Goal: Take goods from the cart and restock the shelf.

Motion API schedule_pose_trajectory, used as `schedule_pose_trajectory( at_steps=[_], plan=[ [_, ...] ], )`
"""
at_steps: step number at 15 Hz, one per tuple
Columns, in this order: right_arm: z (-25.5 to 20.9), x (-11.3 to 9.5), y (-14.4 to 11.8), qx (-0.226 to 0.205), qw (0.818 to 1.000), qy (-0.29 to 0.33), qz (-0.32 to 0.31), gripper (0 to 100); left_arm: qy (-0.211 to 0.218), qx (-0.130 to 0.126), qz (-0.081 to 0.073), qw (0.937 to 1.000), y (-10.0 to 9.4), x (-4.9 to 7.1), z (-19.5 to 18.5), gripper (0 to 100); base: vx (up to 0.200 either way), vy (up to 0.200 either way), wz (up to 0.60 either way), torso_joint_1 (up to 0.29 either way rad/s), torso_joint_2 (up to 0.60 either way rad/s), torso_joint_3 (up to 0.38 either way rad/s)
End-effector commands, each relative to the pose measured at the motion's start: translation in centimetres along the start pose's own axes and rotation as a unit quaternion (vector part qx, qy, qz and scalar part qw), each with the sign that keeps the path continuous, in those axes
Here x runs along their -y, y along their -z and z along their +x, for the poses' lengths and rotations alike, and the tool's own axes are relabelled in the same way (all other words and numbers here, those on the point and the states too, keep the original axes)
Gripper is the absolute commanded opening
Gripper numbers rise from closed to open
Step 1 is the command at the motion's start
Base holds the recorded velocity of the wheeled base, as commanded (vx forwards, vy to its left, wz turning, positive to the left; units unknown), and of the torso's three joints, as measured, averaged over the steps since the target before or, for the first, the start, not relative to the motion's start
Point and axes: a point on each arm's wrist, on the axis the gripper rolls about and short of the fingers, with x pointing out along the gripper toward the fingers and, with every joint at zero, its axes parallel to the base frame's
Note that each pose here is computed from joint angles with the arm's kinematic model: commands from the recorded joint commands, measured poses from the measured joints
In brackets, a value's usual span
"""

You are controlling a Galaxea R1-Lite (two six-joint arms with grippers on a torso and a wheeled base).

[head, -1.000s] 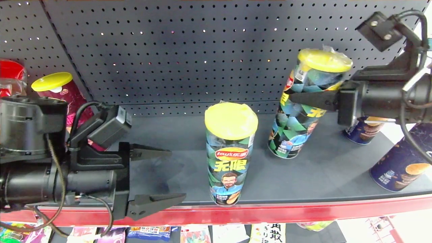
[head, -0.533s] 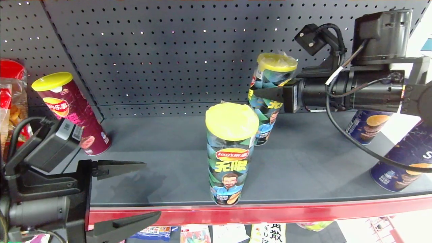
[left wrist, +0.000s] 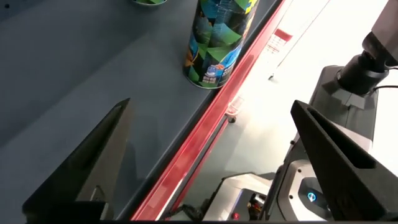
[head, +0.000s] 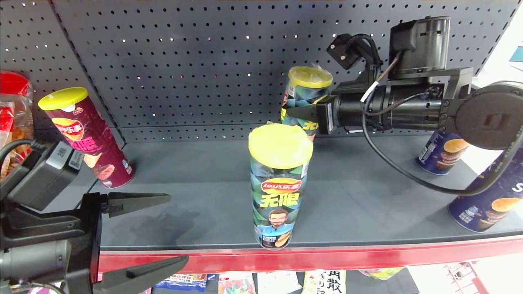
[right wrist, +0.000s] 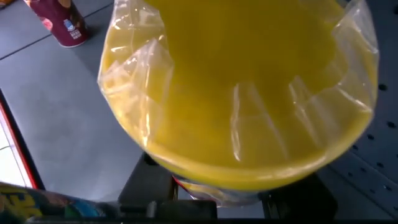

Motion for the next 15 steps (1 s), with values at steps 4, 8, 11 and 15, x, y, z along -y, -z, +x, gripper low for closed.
schedule_pose_trajectory(
  at_steps=[4, 8, 11, 15],
  plan=[
    [0.8, 0.0, 0.4, -0.007, 1.0, -0.003, 0.002, 0, 0.001, -0.002, -0.002, 1.0, 0.1, -0.1, 0.1, 100, 0.0, 0.0, 0.0, 0.0, 0.0, 0.0],
    [0.7, -0.2, 0.5, -0.01, 1.0, -0.005, 0.002, 0, 0.001, -0.003, -0.011, 0.9999, 0.0, -0.1, 0.2, 100, 0.0, 0.0, 0.0, 0.0, 0.0, 0.0],
    [0.5, -1.0, 0.7, -0.016, 1.0, -0.016, 0.002, 0, 0.001, -0.004, -0.013, 0.9999, 0.1, -0.1, 0.2, 100, 0.0, 0.0, 0.0, 0.0, 0.0, 0.0],
    [0.7, -1.4, 0.7, -0.016, 1.0, -0.02, 0.0, 100, 0.001, -0.004, -0.013, 0.9999, 0.1, -0.1, 0.2, 100, 0.0, 0.0, 0.0, 0.0, 0.0, 0.0]
  ],
)
